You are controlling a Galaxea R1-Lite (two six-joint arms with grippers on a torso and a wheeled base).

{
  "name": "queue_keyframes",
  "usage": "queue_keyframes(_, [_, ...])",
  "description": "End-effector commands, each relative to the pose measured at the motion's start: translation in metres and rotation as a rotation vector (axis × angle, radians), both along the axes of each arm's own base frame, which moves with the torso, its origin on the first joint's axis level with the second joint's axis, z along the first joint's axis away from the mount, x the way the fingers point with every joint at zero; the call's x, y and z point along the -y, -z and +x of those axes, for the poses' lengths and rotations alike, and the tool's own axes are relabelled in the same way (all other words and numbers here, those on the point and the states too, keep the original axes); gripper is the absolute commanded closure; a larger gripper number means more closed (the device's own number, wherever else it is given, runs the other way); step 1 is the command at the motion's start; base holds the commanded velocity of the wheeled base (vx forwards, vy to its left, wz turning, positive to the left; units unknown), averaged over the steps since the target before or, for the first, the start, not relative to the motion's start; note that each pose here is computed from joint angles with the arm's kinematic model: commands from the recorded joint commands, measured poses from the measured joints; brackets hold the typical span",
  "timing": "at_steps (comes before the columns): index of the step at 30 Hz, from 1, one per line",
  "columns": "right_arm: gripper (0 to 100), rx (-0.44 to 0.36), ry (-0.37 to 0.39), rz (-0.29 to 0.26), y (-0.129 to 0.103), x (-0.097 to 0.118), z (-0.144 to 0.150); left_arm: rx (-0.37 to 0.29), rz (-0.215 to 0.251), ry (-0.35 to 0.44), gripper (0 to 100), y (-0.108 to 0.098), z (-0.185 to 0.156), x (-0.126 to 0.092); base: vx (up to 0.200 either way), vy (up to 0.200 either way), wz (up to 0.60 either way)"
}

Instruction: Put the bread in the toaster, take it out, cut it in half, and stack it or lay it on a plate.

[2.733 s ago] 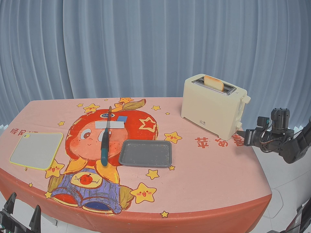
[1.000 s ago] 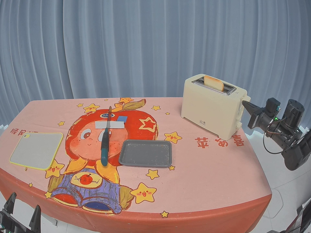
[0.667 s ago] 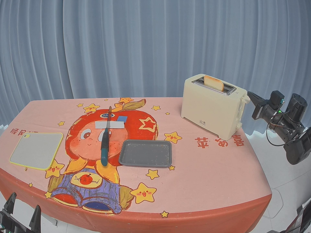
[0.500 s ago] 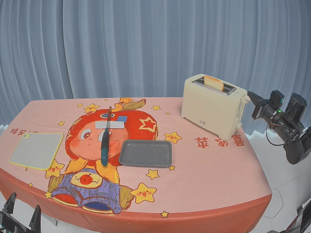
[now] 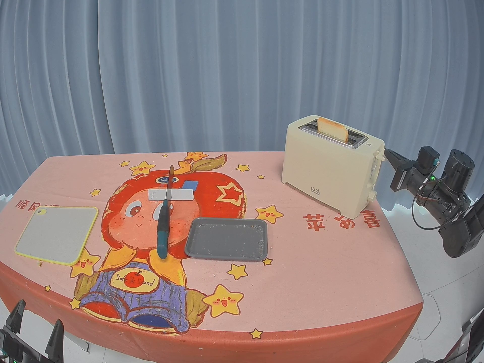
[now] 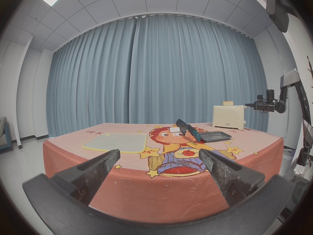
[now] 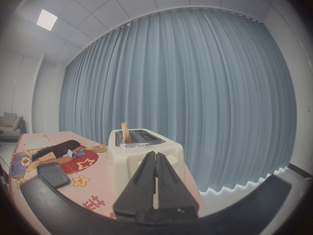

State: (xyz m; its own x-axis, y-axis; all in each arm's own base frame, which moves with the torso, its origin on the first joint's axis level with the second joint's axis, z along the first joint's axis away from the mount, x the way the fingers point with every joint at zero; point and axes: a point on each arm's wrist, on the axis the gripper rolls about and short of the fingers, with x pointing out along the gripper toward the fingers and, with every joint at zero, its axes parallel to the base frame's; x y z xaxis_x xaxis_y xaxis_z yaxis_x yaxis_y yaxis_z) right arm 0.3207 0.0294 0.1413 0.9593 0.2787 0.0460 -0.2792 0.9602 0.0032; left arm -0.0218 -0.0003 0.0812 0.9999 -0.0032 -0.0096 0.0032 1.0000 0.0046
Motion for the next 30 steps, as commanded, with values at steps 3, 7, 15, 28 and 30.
queue_keyframes(3, [100,-0.028,0.002,-0.006,0.009,0.000,0.003,-0.017,0.000,0.000,0,0.005,0.001,0.000,0.000,0.000,0.00])
queue_keyframes(7, [100,-0.044,0.000,-0.008,0.013,0.000,0.001,-0.018,0.000,0.000,0,0.005,0.001,0.000,0.000,0.000,0.00])
queue_keyframes(15, [100,-0.064,0.002,-0.013,0.018,0.001,0.001,-0.018,0.000,0.000,0,0.005,0.001,0.000,0.000,0.000,0.00])
queue_keyframes(28, [100,-0.093,0.003,-0.017,0.027,0.000,0.001,-0.020,0.000,0.000,0,0.005,0.001,0.000,0.000,0.000,0.00])
queue_keyframes(30, [100,-0.099,0.003,-0.017,0.028,0.000,0.001,-0.017,0.000,0.000,0,0.005,0.001,0.000,0.000,0.000,0.00])
